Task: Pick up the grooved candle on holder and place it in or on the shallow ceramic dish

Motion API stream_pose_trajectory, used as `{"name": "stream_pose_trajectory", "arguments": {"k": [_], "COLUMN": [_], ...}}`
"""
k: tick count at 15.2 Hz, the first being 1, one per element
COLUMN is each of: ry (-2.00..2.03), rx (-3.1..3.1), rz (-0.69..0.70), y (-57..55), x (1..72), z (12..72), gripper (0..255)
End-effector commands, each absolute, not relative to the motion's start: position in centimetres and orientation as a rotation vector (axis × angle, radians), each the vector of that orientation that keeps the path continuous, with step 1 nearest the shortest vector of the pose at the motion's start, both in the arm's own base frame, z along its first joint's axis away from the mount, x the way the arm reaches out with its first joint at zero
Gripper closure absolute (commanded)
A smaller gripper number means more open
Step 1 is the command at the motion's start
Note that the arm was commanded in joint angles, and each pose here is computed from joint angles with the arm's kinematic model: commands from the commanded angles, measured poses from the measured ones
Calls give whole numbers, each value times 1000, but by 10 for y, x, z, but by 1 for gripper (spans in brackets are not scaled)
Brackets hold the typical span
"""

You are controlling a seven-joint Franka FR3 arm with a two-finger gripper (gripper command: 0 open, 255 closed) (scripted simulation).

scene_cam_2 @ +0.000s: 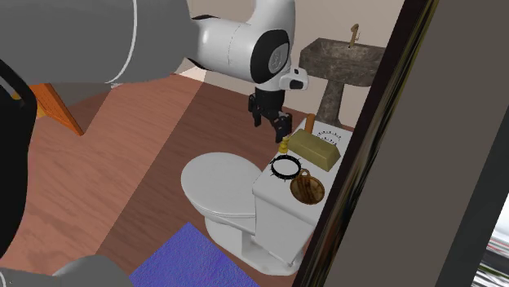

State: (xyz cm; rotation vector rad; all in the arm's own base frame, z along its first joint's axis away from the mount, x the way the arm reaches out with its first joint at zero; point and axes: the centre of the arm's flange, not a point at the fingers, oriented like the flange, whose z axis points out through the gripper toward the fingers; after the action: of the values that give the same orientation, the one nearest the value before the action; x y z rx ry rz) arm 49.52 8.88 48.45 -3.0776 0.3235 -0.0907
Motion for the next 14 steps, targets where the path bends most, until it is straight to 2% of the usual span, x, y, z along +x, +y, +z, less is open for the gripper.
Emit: {"name": "stream_pose_trajectory", "arguments": {"k": [1,14], "ry": [346,469], "rx": [-3078,-3082], "rz": [-90,-78], "y": [96,130], "x": [520,650], "z": [469,387], "gripper": [0,0]}}
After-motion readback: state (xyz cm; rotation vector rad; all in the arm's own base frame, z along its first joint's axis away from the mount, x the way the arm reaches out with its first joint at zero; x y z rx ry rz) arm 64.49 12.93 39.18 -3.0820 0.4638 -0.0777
